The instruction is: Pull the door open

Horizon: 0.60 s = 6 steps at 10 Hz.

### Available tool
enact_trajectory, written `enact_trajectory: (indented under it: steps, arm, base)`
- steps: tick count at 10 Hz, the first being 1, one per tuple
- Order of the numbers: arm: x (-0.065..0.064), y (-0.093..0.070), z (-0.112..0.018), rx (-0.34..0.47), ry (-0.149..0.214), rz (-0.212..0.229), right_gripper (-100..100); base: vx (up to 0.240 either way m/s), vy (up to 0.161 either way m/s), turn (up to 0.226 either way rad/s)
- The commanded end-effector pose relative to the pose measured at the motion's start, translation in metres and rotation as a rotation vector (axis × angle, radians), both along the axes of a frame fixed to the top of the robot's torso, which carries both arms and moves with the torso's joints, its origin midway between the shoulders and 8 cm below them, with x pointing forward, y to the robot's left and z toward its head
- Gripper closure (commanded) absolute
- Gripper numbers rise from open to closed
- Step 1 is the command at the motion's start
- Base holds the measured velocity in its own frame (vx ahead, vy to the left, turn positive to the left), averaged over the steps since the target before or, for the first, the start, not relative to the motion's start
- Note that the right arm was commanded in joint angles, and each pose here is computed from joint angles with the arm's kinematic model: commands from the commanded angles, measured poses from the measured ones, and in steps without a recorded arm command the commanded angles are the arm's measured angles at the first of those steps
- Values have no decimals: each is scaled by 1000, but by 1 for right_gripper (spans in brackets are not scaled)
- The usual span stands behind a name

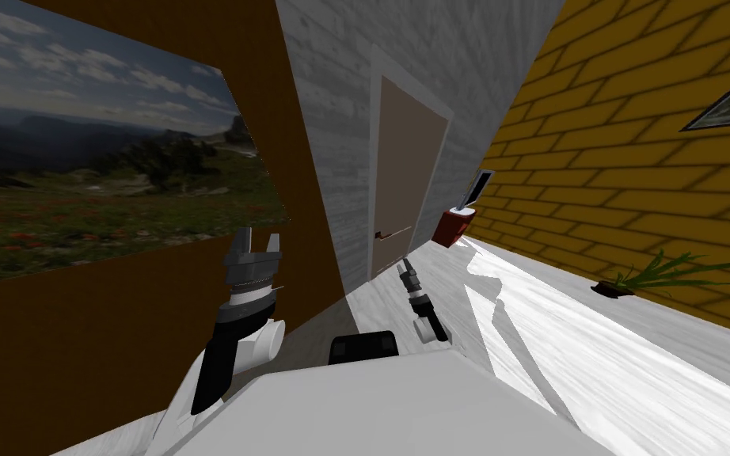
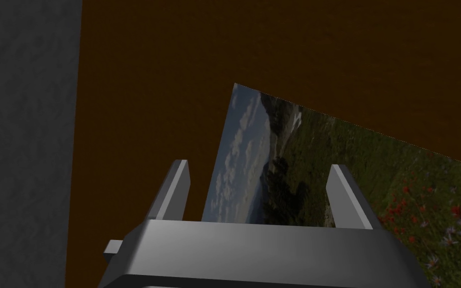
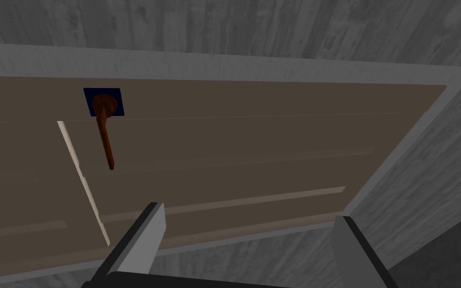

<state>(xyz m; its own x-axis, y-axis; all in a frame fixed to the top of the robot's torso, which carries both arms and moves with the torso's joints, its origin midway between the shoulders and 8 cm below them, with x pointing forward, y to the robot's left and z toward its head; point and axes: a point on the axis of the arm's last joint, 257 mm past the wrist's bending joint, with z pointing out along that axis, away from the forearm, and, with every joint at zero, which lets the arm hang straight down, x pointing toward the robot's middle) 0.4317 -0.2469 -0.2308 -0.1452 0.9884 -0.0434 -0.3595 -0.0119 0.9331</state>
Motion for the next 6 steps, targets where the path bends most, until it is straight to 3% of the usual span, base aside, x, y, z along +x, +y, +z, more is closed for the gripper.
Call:
enact_trajectory:
  steps: [1, 6]
  arm:
    - [1, -2, -11, 2, 22, 5, -100]
    - [3, -13, -44, 5, 88, 16, -100]
  base:
    - [77, -68, 112]
    - [78, -64, 122]
